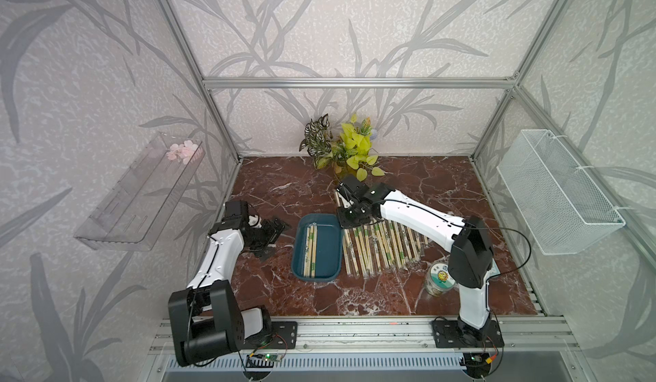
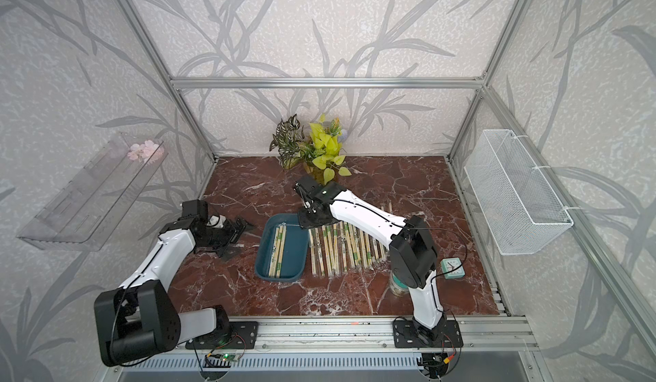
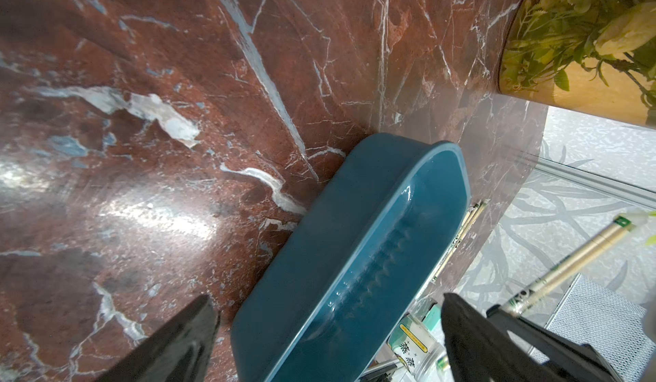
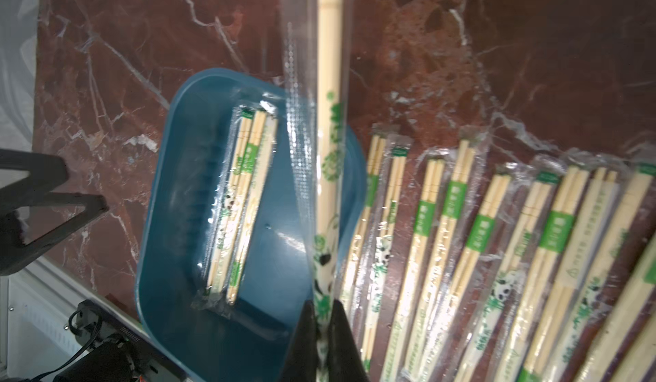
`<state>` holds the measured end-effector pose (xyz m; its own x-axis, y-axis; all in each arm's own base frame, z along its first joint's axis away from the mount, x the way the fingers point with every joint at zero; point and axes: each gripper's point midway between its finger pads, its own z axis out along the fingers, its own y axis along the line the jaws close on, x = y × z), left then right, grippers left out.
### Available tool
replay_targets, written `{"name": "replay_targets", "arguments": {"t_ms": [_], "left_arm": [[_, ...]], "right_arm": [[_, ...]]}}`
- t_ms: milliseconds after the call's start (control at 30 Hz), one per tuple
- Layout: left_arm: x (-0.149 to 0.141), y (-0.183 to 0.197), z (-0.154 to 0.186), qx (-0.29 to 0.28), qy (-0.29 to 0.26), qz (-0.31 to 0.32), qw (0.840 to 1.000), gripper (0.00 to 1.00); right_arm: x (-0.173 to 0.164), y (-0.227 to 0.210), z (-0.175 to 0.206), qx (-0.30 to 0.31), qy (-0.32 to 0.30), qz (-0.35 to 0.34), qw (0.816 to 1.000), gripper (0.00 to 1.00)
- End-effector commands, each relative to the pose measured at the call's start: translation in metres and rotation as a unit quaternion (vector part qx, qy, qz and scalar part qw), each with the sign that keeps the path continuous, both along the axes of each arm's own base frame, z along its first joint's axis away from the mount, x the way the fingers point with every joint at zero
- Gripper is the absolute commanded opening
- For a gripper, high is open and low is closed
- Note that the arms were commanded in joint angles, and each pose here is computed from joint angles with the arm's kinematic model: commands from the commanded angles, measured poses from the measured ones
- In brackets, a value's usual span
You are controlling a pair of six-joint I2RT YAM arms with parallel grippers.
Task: Take the paired disposable chopsticks out of the storage box
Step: Pick up the paired disposable chopsticks from the storage box, then place the paired disposable chopsticks at the center of the board.
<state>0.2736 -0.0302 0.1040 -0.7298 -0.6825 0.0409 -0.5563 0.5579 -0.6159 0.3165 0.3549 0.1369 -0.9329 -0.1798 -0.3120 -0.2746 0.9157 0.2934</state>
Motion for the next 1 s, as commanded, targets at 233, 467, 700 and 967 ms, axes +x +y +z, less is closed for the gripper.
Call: {"name": "replay_targets", "arguments": {"t_ms": [233, 467, 700, 967], "left_arm": [[0.014, -0.027, 0.017, 0.007, -0.035, -0.017, 0.999, 1.0], [0.021, -0.047, 0.018, 0.026, -0.036, -0.046, 0.998, 1.0], [0.027, -0.052, 0.02, 0.027, -0.04, -0.043, 0.998, 1.0], [0.036, -0.059, 0.018, 0.027, -0.04, -0.052, 0.997, 1.0]], "right_arm": [[0.044, -0.124, -0.005, -0.061, -0.026, -0.078, 0.995, 0.0], [0.06, -0.201, -0.022, -0.128, -0.027, -0.12, 0.984, 0.0], [0.072, -0.258, -0.04, -0.186, -0.007, -0.156, 0.97, 0.0], [0.072, -0.293, -0.061, -0.239, 0.021, -0.161, 0.957, 0.0]]}}
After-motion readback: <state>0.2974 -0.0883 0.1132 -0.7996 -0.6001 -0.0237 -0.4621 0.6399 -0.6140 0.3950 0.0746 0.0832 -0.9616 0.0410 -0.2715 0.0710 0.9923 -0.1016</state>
